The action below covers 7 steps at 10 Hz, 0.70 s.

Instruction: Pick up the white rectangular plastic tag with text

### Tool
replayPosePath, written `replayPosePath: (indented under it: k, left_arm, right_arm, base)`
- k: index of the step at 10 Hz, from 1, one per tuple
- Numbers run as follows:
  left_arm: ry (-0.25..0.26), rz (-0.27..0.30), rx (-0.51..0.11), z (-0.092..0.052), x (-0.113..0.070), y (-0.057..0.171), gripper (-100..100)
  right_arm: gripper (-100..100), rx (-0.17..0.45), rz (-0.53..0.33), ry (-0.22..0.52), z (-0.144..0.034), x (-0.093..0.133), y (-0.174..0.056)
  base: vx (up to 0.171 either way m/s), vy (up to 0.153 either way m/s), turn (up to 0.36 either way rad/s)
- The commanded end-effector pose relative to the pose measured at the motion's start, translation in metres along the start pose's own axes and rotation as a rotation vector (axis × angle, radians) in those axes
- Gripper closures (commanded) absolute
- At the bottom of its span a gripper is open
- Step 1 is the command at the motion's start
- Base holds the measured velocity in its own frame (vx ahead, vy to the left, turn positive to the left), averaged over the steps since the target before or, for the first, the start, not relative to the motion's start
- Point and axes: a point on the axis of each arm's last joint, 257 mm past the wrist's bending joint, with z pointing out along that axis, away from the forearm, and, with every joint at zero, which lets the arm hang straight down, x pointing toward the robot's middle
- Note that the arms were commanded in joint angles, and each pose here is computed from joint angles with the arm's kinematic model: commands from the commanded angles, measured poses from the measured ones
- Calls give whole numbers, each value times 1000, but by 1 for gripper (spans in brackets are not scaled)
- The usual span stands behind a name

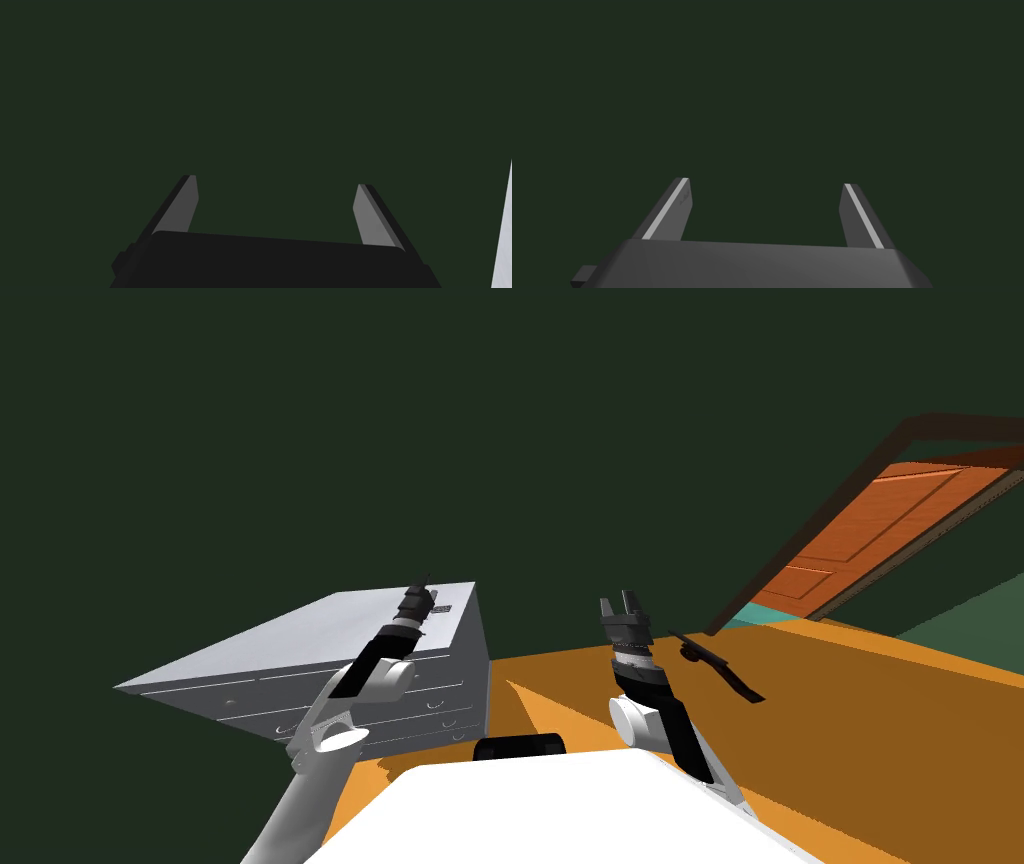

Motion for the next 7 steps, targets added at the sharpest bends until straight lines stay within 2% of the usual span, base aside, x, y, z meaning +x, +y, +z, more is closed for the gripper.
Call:
replayPosePath:
  k: [1, 3, 4, 6, 7]
  left_arm:
    - [13, -13, -20, 8, -5, -1, -100]
    - [14, -12, -57, 8, -5, 9, -100]
    - [27, -25, -68, 15, -10, 5, -100]
    - [28, -24, -105, 14, -9, 15, -100]
    - [42, -37, -118, 21, -14, 12, -100]
  right_arm:
    - [0, 0, 0, 0, 0, 0, 0]
    - [0, 0, 0, 0, 0, 0, 0]
    - [0, 0, 0, 0, 0, 0, 0]
    - [0, 0, 0, 0, 0, 0, 0]
    - [0, 0, 0, 0, 0, 0, 0]
  base:
    - [33, -73, -18]
    - [36, -58, 3]
    - [44, -75, -7]
    - [37, -64, 4]
    - [70, -69, -1]
